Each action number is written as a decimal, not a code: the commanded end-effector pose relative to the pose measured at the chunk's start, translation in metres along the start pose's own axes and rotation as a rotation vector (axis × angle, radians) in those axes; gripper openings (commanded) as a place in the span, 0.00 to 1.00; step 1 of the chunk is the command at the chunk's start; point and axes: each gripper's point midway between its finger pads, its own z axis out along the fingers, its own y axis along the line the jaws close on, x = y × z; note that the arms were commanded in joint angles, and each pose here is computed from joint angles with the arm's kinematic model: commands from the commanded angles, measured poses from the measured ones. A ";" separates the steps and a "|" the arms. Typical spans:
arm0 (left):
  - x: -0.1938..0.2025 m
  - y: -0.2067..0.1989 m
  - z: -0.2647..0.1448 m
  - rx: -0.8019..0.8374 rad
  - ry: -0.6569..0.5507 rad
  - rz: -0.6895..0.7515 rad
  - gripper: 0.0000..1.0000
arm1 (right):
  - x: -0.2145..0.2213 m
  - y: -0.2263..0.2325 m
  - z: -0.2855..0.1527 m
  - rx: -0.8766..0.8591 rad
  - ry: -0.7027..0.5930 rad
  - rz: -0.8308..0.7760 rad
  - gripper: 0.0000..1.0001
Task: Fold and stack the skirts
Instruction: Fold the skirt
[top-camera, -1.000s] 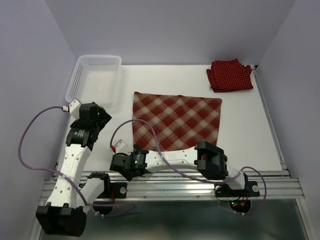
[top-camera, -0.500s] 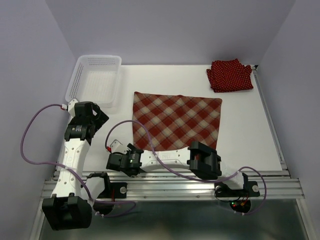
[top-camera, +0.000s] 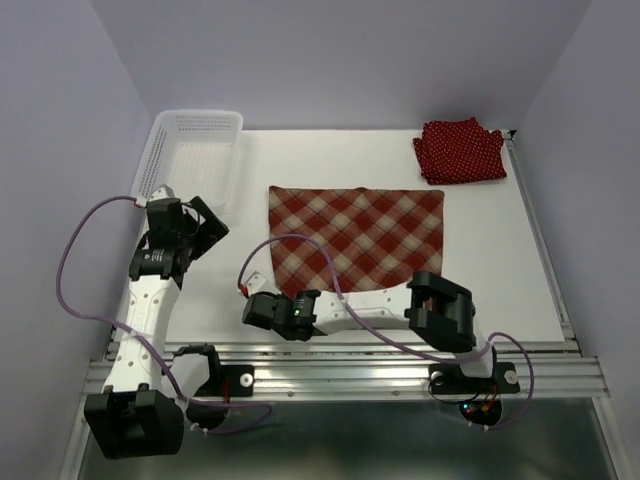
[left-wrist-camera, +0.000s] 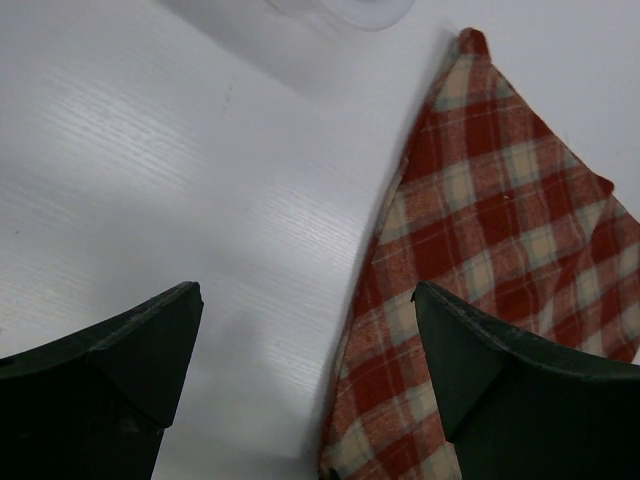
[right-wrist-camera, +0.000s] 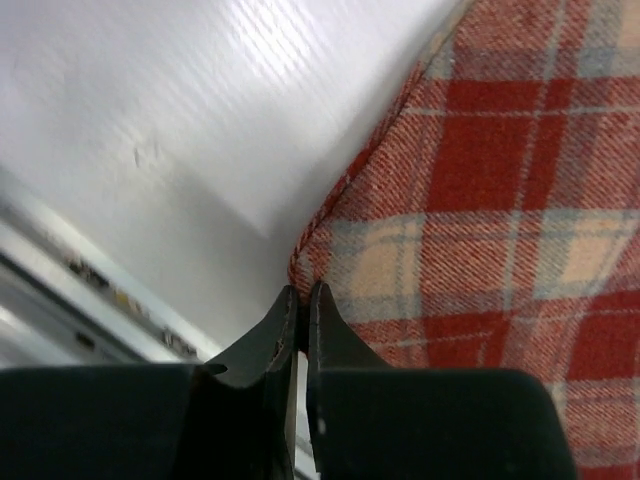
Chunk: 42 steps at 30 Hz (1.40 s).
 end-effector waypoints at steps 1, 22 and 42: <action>-0.013 -0.048 -0.001 0.221 -0.006 0.031 0.99 | -0.035 0.005 -0.048 -0.179 -0.142 0.048 0.01; 0.010 -0.087 0.135 0.093 0.129 0.053 0.99 | -0.032 -0.016 -0.089 -0.354 -0.163 0.074 0.01; 0.031 -0.089 0.224 -0.008 0.149 0.239 0.66 | -0.023 -0.027 -0.084 -0.348 -0.145 0.114 0.01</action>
